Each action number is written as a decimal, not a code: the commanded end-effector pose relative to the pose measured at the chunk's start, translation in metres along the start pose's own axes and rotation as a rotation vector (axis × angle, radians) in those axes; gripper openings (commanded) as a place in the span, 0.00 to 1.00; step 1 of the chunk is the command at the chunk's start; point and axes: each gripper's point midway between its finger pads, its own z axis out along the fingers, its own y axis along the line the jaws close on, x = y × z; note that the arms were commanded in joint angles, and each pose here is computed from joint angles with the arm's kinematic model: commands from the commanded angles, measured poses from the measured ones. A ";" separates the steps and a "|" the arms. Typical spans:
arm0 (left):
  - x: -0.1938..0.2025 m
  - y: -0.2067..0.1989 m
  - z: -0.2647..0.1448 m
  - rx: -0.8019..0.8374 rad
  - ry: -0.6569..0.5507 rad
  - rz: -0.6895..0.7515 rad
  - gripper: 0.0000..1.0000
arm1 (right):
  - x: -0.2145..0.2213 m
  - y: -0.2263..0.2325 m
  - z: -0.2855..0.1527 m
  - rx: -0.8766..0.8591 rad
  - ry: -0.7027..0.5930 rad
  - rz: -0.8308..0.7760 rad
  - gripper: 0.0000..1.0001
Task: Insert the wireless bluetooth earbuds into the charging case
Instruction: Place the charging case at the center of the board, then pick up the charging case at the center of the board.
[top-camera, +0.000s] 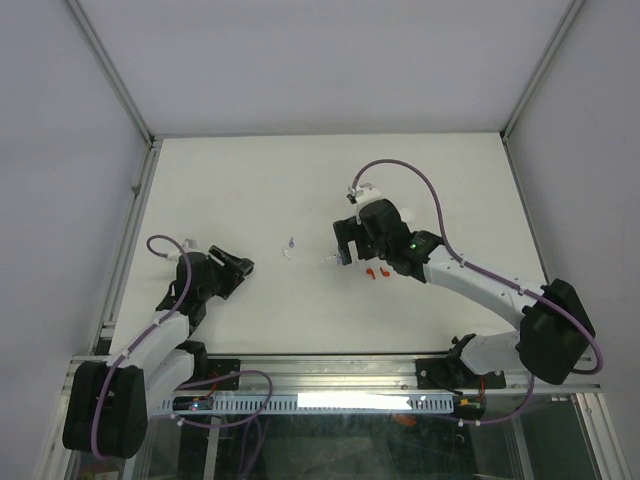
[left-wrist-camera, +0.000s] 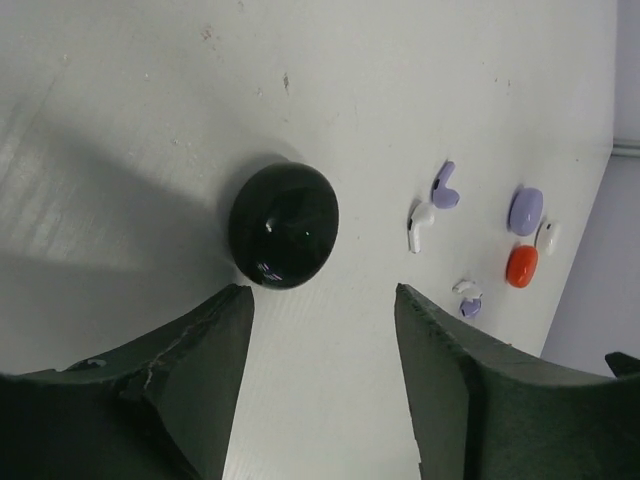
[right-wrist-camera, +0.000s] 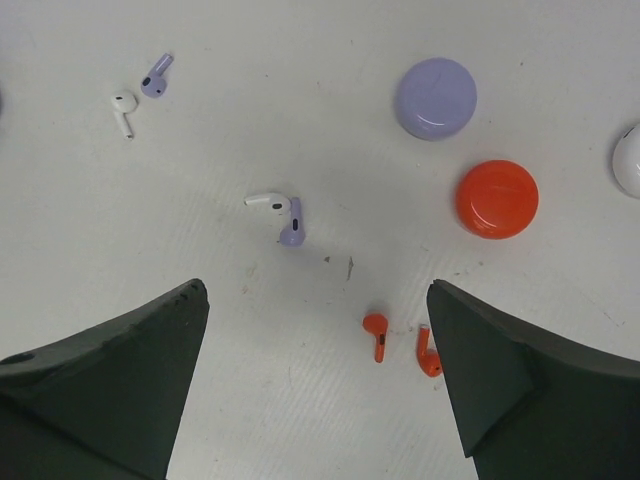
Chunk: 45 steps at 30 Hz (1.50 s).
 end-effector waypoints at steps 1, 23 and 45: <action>-0.018 -0.015 -0.014 0.009 -0.054 0.031 0.64 | -0.040 -0.005 0.010 0.042 -0.069 -0.006 0.95; -0.065 -0.137 -0.063 0.308 -0.127 0.654 0.68 | -0.049 -0.052 0.147 -0.101 0.182 0.014 0.97; -0.053 -0.141 -0.061 0.370 -0.067 0.655 0.67 | 0.012 -0.042 0.135 -0.083 0.301 -0.070 0.81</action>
